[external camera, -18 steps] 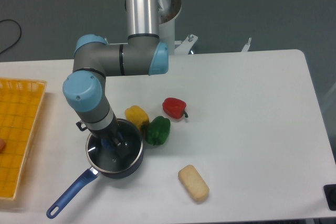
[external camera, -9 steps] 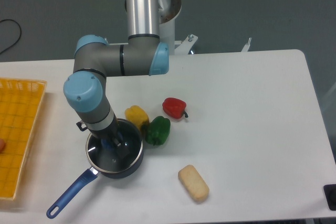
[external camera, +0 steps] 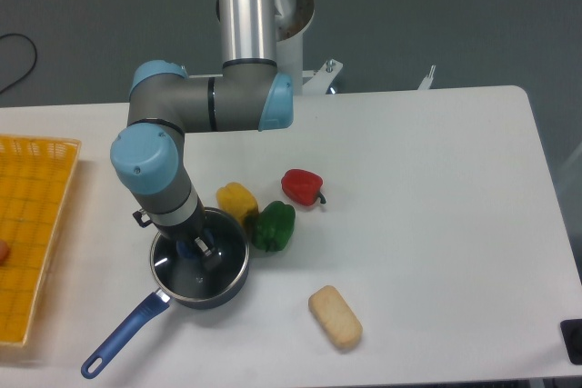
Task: Open the lid
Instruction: 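Lift the glass lid up off the saucepan rim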
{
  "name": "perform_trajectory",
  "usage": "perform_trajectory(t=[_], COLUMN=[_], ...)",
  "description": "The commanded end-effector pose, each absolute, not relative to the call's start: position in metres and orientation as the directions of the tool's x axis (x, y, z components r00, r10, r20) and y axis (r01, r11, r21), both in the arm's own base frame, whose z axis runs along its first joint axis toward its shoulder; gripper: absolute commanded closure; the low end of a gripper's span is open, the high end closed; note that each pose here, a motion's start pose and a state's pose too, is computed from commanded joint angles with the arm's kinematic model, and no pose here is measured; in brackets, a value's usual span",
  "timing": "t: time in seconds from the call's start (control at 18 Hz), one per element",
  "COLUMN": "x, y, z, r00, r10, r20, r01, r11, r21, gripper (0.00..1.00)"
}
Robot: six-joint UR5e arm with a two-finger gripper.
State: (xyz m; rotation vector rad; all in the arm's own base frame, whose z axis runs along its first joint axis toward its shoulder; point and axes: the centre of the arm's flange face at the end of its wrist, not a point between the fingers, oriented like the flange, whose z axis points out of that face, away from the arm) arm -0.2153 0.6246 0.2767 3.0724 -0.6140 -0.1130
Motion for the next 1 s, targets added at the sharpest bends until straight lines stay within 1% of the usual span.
perform_trajectory(t=[0.72,1.0], x=[-0.221,-0.232], y=[0.621,0.612], z=[0.292,0.303], r00=[0.923,0.914], r10=[-0.376,-0.398], r20=[-0.081,-0.081], r01=[-0.377,-0.399], r11=[-0.926,-0.917], r21=[0.006,0.008], gripper=[0.41,0.41])
